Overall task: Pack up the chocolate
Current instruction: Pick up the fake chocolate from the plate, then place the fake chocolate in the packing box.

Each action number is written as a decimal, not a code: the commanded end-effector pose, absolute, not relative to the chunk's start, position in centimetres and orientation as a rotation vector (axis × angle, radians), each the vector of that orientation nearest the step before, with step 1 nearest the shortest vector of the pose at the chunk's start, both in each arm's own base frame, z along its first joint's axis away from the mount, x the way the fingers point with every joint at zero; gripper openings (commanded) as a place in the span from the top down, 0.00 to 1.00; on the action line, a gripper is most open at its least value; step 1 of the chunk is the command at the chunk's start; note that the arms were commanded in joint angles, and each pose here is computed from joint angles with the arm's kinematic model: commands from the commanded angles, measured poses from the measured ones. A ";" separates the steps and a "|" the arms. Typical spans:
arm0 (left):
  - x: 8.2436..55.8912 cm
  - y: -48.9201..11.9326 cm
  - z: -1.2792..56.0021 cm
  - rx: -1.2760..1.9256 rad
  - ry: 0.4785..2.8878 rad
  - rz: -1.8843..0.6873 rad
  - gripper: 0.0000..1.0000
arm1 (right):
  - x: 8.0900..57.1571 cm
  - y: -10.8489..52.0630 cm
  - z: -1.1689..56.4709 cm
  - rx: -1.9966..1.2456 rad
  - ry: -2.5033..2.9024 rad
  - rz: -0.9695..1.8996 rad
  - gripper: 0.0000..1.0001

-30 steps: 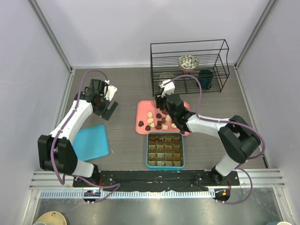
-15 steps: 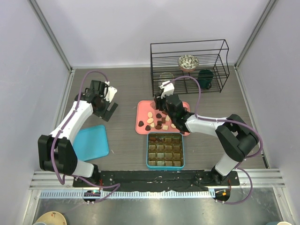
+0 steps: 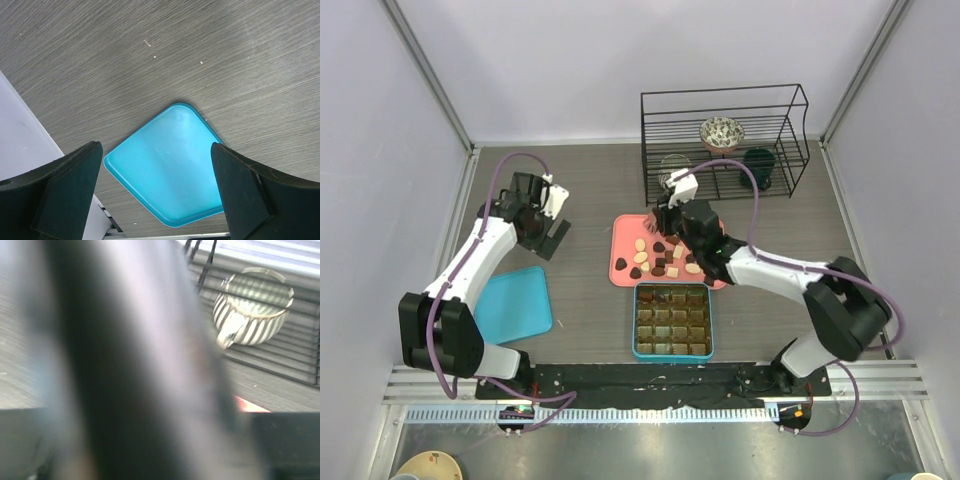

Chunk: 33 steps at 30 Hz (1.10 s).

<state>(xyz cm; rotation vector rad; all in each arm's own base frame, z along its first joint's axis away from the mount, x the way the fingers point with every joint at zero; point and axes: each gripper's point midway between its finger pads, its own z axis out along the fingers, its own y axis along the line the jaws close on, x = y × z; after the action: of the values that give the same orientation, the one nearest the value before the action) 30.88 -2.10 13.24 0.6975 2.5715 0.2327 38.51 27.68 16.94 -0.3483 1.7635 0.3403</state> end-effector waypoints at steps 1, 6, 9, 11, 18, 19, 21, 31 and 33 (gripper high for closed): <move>31.3 -2.0 14.4 0.693 2.519 0.252 0.05 | 36.3 26.8 25.1 -0.329 1.616 0.432 0.70; 31.3 -2.0 14.3 0.694 2.522 0.252 0.05 | 30.9 24.3 27.2 -0.368 1.644 0.503 0.74; 31.4 -2.0 14.2 0.696 2.527 0.252 0.05 | 27.7 22.9 26.9 -0.393 1.703 0.526 0.75; 31.4 -2.0 14.1 0.692 2.532 0.251 0.06 | 25.9 22.1 25.6 -0.390 1.769 0.543 0.75; 31.4 -2.0 14.1 0.679 2.535 0.246 0.05 | 21.8 20.6 24.7 -0.400 1.848 0.613 0.75; 31.3 -2.0 14.0 0.677 2.539 0.247 0.05 | 21.6 20.7 24.4 -0.408 1.863 0.614 0.75; 31.2 -2.0 14.2 0.670 2.537 0.246 0.04 | 21.2 20.7 23.6 -0.424 1.891 0.616 0.75; 30.7 -2.0 14.2 0.650 2.541 0.241 0.00 | 20.7 21.2 20.6 -0.457 1.955 0.624 0.69; 30.6 -2.0 13.9 0.649 2.546 0.235 0.00 | 20.7 21.3 20.5 -0.457 1.953 0.627 0.67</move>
<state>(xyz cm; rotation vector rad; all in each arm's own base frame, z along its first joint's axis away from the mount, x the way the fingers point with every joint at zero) 30.63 -1.98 13.15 0.6828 2.5771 0.2379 20.80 20.40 19.67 -0.4643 1.9858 0.5736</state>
